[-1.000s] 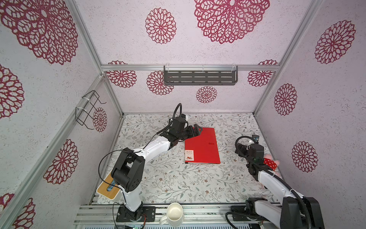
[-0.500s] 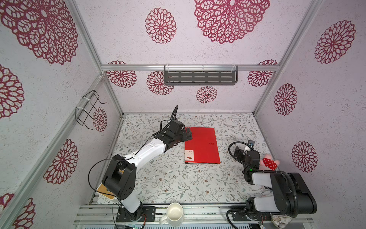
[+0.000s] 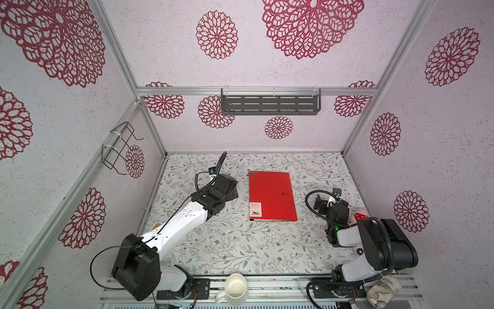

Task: Put the files into the folder

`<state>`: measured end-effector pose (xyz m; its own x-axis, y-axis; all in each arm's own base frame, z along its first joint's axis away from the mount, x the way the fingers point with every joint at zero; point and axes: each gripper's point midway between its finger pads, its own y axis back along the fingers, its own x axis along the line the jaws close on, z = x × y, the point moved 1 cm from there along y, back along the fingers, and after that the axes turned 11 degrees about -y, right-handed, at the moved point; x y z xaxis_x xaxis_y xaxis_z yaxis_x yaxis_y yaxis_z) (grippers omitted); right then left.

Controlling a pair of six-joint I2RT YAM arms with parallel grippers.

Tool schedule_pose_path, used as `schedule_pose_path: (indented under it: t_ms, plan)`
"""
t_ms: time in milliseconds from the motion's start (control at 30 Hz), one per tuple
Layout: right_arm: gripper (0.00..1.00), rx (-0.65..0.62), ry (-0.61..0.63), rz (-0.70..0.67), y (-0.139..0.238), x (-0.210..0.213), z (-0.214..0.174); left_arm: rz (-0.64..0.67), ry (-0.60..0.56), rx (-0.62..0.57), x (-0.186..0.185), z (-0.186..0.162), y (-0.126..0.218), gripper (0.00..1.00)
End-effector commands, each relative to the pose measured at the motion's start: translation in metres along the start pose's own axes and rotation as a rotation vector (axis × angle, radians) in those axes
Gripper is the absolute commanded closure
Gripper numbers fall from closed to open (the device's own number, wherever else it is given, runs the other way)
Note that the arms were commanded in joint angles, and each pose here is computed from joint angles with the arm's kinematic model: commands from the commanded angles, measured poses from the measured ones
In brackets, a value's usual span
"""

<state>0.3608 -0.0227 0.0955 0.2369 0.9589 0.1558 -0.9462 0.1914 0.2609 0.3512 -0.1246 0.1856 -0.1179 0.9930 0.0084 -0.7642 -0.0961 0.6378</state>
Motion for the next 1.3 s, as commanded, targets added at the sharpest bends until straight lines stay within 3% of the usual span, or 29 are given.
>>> schedule_pose_path:
  t_ms: [0, 100, 200, 367, 667, 733, 900, 1000, 1100, 1267]
  plan:
    - [0.01, -0.067, -0.001, 0.021, -0.002, 0.005, 0.020, 0.188, -0.101, -0.076, 0.052, 0.009, 0.011, 0.02]
    - [0.01, -0.070, -0.002, 0.021, -0.002, 0.005, 0.020, 0.261, -0.224, -0.121, 0.083, 0.010, 0.013, 0.02]
    - [0.01, -0.073, -0.004, 0.022, -0.002, 0.005, 0.021, 0.276, -0.265, -0.166, 0.108, 0.009, 0.008, 0.02]
    - [0.01, -0.070, -0.003, 0.022, -0.001, 0.005, 0.020, 0.242, -0.254, -0.241, 0.140, -0.001, -0.010, 0.03]
    - [0.01, -0.071, -0.003, 0.021, -0.001, 0.005, 0.020, 0.206, -0.097, -0.350, 0.193, -0.005, -0.057, 0.02]
    - [0.01, -0.073, -0.002, 0.019, -0.001, 0.004, 0.021, 0.165, -0.067, -0.396, 0.196, 0.002, -0.067, 0.02]
    - [0.01, -0.071, -0.003, 0.020, -0.001, 0.005, 0.020, 0.070, -0.071, -0.363, 0.191, 0.001, -0.096, 0.02]
    - [0.01, -0.073, -0.002, 0.021, -0.001, 0.005, 0.021, 0.090, -0.059, -0.396, 0.193, -0.007, -0.089, 0.02]
    - [0.01, -0.071, -0.002, 0.021, -0.001, 0.005, 0.020, 0.138, -0.033, -0.549, 0.199, -0.012, -0.075, 0.02]
    - [0.01, -0.072, -0.003, 0.021, -0.001, 0.005, 0.021, 0.146, -0.052, -0.435, 0.197, -0.007, -0.094, 0.02]
